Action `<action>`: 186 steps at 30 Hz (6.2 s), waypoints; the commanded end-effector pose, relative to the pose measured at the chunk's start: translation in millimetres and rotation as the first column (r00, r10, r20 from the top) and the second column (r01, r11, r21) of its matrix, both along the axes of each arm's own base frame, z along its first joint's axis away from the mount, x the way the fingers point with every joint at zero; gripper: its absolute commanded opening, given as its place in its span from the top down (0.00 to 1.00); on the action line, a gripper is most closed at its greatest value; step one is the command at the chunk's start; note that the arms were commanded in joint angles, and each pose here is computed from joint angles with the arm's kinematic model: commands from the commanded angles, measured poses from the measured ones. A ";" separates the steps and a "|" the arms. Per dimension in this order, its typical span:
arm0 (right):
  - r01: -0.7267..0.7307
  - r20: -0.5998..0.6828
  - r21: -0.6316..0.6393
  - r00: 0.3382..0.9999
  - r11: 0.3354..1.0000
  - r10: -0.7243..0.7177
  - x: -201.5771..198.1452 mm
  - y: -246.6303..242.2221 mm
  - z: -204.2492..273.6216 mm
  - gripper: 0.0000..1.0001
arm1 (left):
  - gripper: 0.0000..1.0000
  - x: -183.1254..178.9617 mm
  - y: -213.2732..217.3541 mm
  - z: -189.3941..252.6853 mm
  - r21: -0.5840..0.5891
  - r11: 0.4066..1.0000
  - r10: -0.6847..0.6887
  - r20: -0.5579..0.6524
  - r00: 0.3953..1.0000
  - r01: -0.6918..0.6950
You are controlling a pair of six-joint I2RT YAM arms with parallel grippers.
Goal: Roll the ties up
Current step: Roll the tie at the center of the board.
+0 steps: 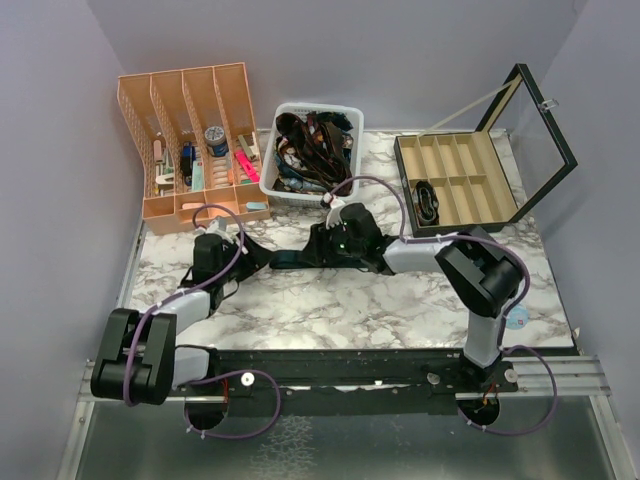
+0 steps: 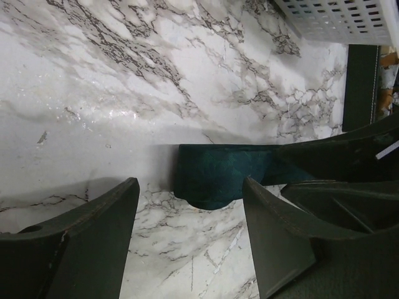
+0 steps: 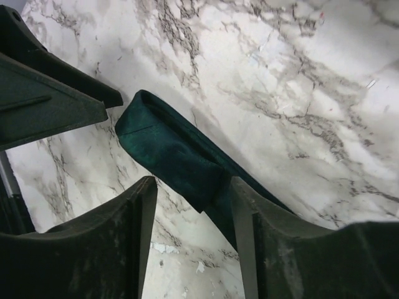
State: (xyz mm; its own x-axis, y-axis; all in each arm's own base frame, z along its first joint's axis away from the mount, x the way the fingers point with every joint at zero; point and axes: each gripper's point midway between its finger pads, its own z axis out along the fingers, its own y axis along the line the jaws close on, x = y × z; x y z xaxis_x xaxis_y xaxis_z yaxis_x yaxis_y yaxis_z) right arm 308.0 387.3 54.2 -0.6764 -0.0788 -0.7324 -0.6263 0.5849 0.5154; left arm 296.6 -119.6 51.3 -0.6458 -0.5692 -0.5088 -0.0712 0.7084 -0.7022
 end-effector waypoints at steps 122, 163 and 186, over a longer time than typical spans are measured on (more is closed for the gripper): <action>0.197 -0.159 -0.137 0.963 0.971 -0.218 4.5 16.5 17.8 0.56 | 0.12 -8.7 48.4 31.7 -0.037 0.997 0.066 0.102 0.993 -0.062; 0.198 -0.138 -0.410 0.951 0.890 -0.276 4.7 -28.9 -43.3 0.84 | 0.28 7.7 -29.1 4.8 -0.010 0.993 -0.114 0.073 0.991 0.115; 0.198 -0.129 -0.440 0.951 0.876 -0.281 3.3 -35.9 -52.5 0.84 | 0.40 6.2 -42.4 -9.5 -0.101 0.983 -0.144 0.070 0.987 0.150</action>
State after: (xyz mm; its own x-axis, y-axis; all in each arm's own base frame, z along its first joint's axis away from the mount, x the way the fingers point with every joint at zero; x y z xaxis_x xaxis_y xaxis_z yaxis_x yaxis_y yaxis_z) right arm 316.9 369.7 28.4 -0.8103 -0.1278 -0.5720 -0.3827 0.8544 0.3514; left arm 309.9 -157.4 43.9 -0.6804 -0.5392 -0.4963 0.0487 0.6424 -0.7648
